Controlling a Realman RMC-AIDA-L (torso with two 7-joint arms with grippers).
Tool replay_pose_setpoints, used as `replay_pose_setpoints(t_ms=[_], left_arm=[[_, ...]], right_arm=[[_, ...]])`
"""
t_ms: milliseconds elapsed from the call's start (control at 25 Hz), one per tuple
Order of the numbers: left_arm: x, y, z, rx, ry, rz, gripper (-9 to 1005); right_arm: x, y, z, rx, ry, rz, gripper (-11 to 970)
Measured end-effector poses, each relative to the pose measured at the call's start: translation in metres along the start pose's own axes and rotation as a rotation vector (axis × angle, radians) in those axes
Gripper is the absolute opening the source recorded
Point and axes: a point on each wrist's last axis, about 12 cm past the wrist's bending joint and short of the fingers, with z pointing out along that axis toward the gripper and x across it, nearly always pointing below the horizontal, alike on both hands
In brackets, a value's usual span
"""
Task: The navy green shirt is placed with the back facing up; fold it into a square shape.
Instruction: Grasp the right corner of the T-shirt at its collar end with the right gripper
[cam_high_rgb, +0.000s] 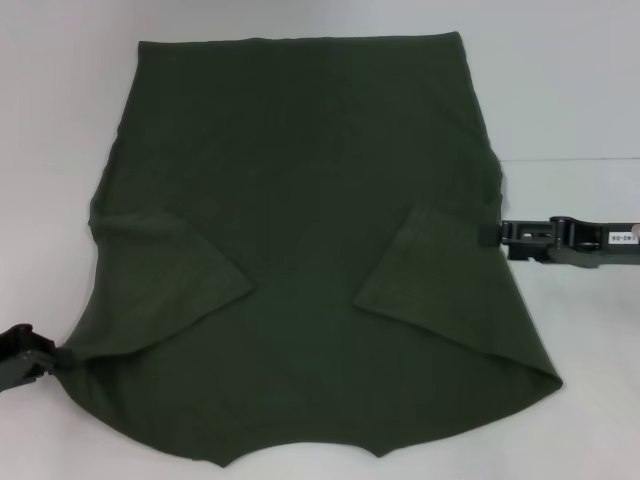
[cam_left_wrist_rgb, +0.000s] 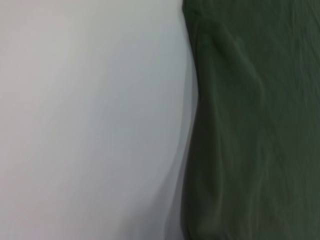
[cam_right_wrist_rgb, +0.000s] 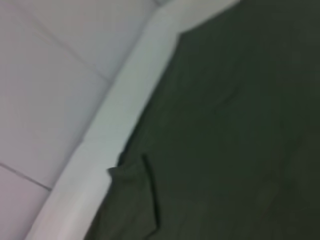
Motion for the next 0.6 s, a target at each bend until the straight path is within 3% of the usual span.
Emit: replay_pose_setpoints(t_ms=[200, 600], left_arm=[[-0.004, -0.002, -0.001, -0.002, -0.01, 0.014, 36], [-0.008, -0.004, -0.001, -0.005, -0.017, 0.024, 37]], right_arm=[[0.001, -0.007, -0.007, 0.059, 0.054, 0.123, 856], [0.018, -0.022, -0.02, 0.125, 0.096, 0.265, 855]])
